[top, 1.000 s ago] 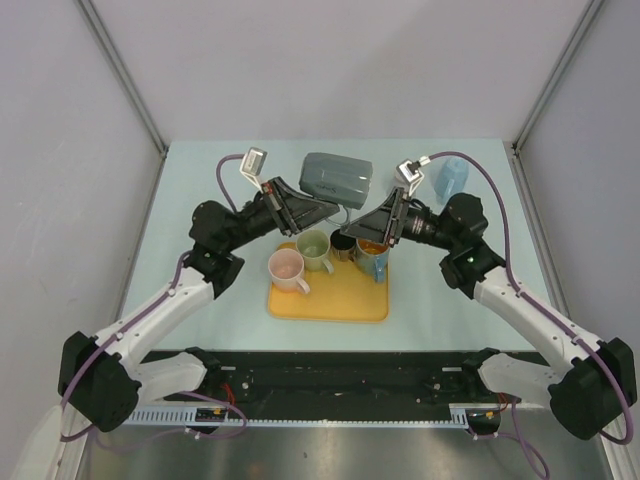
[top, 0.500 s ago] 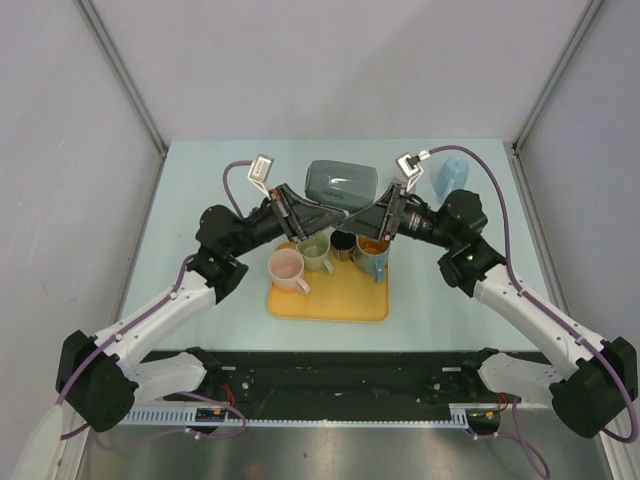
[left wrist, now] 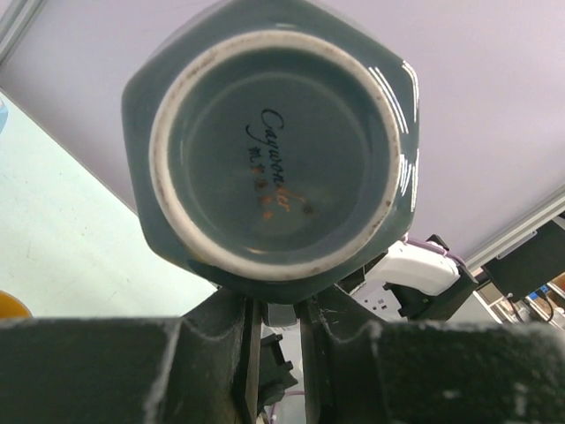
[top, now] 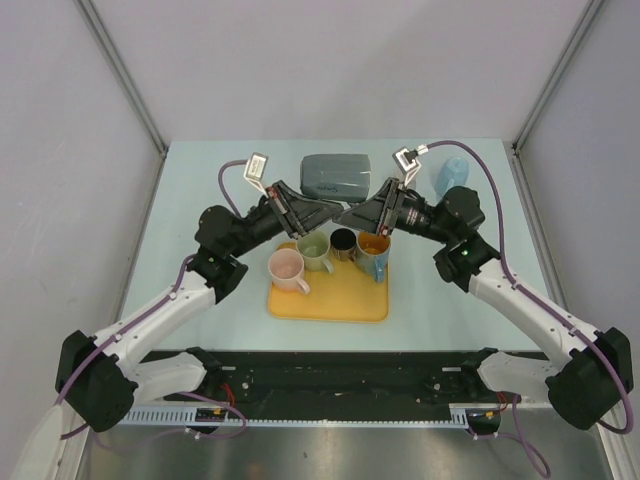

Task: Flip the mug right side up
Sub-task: Turn over the cup at the center of the board.

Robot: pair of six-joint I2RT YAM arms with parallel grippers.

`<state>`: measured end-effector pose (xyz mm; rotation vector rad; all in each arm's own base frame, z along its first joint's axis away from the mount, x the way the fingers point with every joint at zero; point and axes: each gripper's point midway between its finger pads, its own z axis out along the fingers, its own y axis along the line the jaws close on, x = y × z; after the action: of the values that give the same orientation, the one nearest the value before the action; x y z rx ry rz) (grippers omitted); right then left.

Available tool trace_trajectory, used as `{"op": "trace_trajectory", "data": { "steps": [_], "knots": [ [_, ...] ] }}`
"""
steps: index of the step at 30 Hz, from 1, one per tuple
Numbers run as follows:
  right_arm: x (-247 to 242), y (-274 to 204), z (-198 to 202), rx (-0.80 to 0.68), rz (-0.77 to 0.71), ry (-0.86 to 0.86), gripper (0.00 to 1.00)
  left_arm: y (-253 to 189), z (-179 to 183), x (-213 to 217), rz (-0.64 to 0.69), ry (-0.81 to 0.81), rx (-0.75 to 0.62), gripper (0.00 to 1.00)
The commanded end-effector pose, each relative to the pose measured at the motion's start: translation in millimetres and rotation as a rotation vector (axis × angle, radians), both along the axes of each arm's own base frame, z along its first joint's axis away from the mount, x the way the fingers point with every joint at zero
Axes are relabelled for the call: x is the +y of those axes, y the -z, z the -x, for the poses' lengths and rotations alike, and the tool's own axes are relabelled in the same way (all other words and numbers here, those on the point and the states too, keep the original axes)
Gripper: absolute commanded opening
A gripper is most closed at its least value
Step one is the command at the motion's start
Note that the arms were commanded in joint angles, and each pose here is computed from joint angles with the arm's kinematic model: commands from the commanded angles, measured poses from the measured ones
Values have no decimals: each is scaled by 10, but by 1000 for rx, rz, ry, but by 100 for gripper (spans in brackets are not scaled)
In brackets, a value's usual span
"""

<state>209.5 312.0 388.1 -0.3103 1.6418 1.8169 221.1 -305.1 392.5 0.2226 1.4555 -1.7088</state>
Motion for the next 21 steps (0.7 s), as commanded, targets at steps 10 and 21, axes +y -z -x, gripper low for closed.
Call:
{"op": "trace_trajectory", "data": {
  "steps": [10, 21],
  "knots": [
    [64, -198, 165, -99, -19, -95, 40, -371, 521, -80, 48, 178, -142, 0],
    [4, -182, 104, -97, -10, -81, 25, -408, 671, -104, 48, 232, -161, 0]
  ]
}}
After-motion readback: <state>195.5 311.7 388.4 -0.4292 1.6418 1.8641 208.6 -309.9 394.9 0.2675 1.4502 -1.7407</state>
